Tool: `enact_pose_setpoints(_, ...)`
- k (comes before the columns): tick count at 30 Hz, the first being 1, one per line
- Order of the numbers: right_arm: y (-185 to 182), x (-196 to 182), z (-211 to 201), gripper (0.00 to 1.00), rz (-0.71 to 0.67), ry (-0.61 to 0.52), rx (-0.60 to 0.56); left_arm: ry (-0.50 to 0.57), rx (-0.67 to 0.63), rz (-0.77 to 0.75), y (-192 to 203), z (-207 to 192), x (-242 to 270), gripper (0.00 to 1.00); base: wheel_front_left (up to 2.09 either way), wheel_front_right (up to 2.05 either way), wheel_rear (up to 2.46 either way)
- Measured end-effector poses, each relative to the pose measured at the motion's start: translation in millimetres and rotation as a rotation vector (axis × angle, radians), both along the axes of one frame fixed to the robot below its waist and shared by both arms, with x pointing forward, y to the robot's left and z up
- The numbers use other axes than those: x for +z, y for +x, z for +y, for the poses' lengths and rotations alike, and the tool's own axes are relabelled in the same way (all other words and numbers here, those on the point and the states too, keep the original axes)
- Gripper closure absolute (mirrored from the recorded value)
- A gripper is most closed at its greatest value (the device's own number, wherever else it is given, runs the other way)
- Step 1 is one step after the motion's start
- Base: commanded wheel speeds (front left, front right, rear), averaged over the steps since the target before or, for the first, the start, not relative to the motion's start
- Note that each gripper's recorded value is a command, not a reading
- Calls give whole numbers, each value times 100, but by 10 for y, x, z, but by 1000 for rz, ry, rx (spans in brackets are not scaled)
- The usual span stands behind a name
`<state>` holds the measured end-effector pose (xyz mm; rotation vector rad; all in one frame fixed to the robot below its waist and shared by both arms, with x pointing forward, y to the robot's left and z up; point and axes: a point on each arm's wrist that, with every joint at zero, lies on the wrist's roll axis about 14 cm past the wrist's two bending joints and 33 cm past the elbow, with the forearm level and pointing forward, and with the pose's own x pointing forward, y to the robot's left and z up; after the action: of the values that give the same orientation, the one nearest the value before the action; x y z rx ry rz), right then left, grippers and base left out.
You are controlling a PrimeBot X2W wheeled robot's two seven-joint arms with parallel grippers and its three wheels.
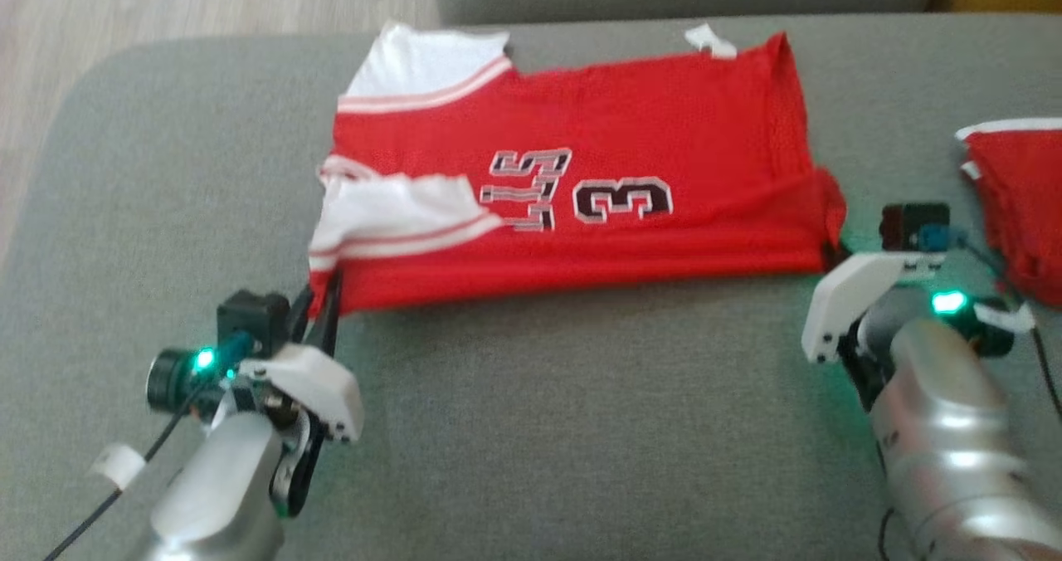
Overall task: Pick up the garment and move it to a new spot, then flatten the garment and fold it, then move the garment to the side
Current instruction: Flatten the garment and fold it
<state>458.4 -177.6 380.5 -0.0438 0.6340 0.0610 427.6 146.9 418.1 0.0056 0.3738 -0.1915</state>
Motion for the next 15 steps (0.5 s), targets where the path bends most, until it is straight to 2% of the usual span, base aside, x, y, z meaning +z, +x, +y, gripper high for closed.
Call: enact_pose_setpoints(15,-782,-43,-299,100,55,18,-99,36,-129,149,-741,-221,-154,100,0,0,0)
